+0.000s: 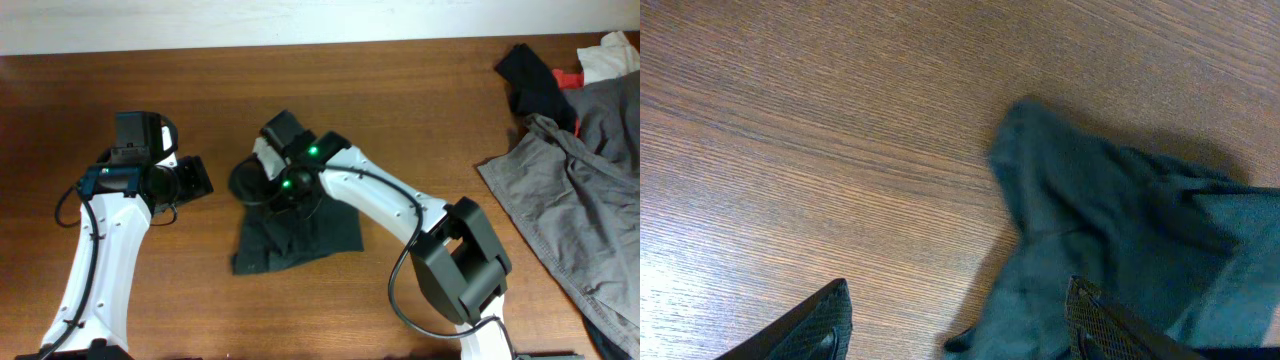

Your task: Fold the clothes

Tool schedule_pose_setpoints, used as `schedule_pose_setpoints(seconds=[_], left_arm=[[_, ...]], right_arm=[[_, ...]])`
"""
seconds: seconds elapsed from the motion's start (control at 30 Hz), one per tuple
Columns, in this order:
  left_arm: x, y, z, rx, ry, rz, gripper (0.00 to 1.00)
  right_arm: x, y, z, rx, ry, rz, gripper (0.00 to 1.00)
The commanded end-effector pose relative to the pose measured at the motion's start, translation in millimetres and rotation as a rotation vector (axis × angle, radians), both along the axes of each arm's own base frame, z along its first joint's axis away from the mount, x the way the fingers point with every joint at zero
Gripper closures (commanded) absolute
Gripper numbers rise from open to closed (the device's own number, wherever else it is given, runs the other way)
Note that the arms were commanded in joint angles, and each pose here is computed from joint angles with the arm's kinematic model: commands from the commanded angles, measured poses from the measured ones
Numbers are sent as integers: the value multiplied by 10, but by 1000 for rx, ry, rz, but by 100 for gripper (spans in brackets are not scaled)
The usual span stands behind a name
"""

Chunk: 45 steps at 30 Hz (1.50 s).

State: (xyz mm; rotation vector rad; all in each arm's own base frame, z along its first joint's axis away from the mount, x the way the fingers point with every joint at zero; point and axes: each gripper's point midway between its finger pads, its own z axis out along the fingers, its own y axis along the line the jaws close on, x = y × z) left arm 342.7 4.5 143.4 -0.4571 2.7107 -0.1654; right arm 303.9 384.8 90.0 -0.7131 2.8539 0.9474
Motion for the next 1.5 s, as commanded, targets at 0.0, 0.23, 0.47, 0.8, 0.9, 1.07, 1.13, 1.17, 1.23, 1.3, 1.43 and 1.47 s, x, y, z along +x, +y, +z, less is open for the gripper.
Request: schedule_pose_setpoints(seconds=[0.0,0.23,0.47,0.8,0.9,1.07,1.13,1.17,1.23,1.3,1.43,1.47], left_arm=[[35,37,100,7,-31,12,32],[34,37,99,7,-30,12,32],[33,26,99,1,-30,9,33],[219,-194,81,-113,-77,-56,100],[348,-536,23,-274,-101,-203,100],[494,-894,-295,-424,-64,-309,100],[503,-1034,-423,-478,-44,-361,100],[503,-1110,-485,-502,-39,-398,100],[519,-1175,-617,-513,-24,-424,100],[537,-1202,-727,-516,-9,-427,100],[546,-1204,-852,-518,12,-422,100],[549,-1193,-872,-511,16,-418,100]], right_arm=[[-45,59,-24,-41,-46,14,82],[-104,248,-198,-51,-84,47,30],[11,6,27,4,-50,57,21],[-145,-678,224,-6,186,38,96],[-250,-617,309,58,222,86,96],[-298,-486,387,123,227,116,96],[-296,-464,372,121,216,121,96],[-298,-451,360,124,212,124,96],[-311,-426,321,128,207,129,96],[-330,-406,251,128,209,127,96],[-377,-357,-5,129,228,87,96],[-378,-344,-75,135,224,79,96]])
